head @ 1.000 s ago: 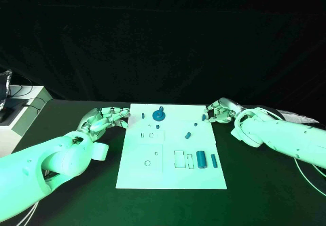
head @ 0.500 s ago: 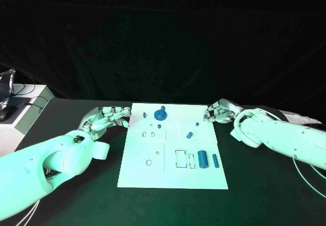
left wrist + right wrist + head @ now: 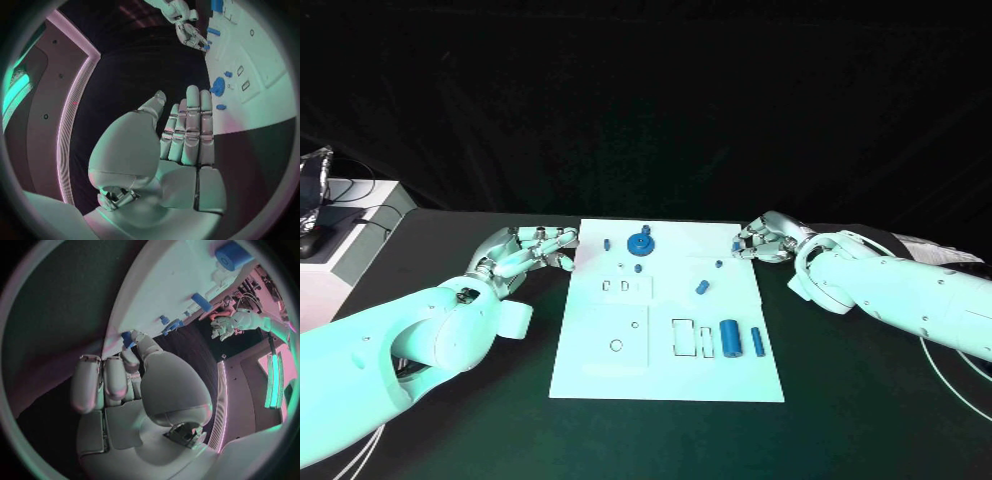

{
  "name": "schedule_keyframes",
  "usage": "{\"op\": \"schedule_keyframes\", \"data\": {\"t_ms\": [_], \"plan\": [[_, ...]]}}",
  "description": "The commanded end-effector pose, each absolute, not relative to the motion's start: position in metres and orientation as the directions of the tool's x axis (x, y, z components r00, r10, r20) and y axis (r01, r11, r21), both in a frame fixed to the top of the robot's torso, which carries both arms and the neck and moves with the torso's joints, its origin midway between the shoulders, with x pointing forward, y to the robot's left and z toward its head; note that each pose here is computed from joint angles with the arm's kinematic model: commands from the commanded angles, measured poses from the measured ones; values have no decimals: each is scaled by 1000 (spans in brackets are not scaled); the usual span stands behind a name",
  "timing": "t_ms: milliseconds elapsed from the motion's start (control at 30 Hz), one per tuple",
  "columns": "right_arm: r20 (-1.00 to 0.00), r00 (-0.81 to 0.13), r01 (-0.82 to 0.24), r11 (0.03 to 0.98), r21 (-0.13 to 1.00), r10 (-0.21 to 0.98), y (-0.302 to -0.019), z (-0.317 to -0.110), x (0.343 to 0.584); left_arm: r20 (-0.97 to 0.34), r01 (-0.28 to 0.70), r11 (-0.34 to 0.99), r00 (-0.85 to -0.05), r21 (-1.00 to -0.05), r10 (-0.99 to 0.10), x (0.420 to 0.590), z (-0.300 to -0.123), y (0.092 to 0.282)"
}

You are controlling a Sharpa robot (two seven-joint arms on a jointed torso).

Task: Assemble the parts on the task board

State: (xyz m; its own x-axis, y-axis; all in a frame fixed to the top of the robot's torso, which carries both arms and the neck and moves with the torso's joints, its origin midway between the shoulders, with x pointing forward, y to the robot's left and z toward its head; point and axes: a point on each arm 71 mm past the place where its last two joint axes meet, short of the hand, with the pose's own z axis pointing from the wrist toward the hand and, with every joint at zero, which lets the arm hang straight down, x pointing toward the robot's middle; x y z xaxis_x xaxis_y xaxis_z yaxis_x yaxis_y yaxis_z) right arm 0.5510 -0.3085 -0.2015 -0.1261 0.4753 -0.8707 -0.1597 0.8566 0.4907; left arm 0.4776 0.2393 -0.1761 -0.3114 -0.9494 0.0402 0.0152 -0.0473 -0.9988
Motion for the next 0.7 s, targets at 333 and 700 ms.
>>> {"op": "schedule_keyframes", "data": {"t_ms": [333, 700], "plan": [[-877, -134, -170, 861, 479, 462, -306, -204, 550, 43, 23, -53, -325, -998, -945, 477, -175, 237], [-880, -26, -196, 861, 469, 473, -301, -194, 548, 42, 24, -53, -325, -998, -945, 477, -175, 238]]}}
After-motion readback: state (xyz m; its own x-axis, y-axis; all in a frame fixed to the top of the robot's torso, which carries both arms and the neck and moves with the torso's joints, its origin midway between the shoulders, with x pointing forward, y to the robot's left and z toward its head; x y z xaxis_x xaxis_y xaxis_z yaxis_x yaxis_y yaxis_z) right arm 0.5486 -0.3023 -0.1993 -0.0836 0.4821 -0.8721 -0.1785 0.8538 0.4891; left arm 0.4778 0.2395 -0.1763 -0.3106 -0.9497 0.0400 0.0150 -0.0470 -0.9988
